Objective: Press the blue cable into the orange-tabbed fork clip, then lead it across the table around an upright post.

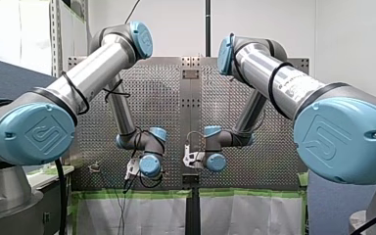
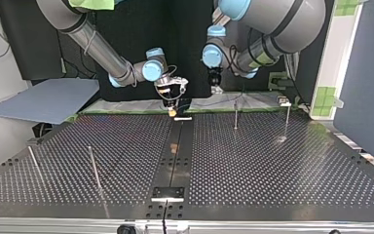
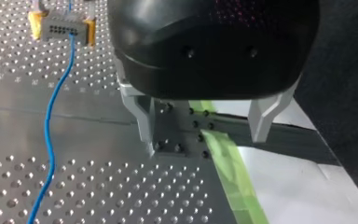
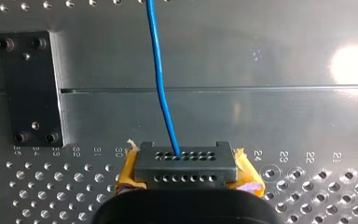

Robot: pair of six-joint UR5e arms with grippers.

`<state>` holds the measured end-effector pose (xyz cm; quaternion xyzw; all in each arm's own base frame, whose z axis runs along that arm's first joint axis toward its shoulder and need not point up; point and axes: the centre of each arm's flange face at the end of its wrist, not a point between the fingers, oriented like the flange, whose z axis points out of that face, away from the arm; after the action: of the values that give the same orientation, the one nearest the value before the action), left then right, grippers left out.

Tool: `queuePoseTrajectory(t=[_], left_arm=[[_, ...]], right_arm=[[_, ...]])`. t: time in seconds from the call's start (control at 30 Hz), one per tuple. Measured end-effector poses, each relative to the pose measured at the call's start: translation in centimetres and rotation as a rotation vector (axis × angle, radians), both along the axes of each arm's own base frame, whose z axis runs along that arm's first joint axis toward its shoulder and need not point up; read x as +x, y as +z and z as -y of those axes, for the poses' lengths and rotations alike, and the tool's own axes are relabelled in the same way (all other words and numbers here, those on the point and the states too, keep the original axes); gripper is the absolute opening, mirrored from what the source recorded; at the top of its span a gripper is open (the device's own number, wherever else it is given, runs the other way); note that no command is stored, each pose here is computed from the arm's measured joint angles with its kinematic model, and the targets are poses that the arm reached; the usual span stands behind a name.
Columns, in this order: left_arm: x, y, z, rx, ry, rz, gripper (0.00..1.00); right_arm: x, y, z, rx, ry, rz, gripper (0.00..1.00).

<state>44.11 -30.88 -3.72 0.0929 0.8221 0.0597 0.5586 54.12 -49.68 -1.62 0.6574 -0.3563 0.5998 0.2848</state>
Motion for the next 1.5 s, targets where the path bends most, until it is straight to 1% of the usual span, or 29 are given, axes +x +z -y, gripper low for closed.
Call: queuePoseTrajectory(t=[0.2,0.3,0.4,0.47,0.6,0.7,0.77,0.83,0.93,1.1,1.4,1.5], left_arm=[[-0.6,1.4,0.6,-0.009,-0.010,0.026,1.00],[-1.0,2.6,1.0,-0.031,-0.014,0.046,1.00],[-1.0,4.0,1.2,-0.061,-0.012,0.067,1.00],[-0.8,4.8,1.3,-0.081,-0.008,0.080,1.00],[-0.5,5.4,1.5,-0.125,0.003,0.105,1.00],[-0.1,5.6,1.5,-0.164,0.016,0.129,1.00],[0.4,5.8,1.6,-0.191,0.027,0.152,1.00],[0.8,6.1,1.6,-0.206,0.038,0.169,1.00],[1.2,6.3,1.4,-0.213,0.054,0.181,1.00],[1.8,6.3,1.0,-0.211,0.073,0.187,1.00],[2.6,6.2,0.0,-0.199,0.092,0.170,1.00],[3.0,6.1,-0.2,-0.196,0.097,0.167,1.00]], right_arm=[[0.0,-0.1,0.0,0.002,0.001,-0.003,0.00],[-0.1,-0.2,0.0,0.004,0.000,-0.004,0.00],[-0.1,-0.2,0.0,0.004,0.000,-0.005,0.00],[-0.1,-0.2,0.0,0.005,0.000,-0.005,0.00],[-0.1,-0.3,-0.1,0.006,0.002,-0.006,0.00],[0.1,-0.3,-0.2,0.006,0.004,-0.006,0.00],[0.1,-0.3,-0.2,0.005,0.004,-0.006,0.00],[0.1,-0.3,-0.3,0.005,0.004,-0.005,0.00],[0.2,-0.3,-0.3,0.006,0.006,-0.006,0.00],[0.2,-0.3,-0.4,0.007,0.007,-0.007,0.00],[-0.1,-0.3,-0.2,0.011,0.002,-0.010,0.00],[0.0,-0.3,-0.3,0.013,0.005,-0.011,0.00]])
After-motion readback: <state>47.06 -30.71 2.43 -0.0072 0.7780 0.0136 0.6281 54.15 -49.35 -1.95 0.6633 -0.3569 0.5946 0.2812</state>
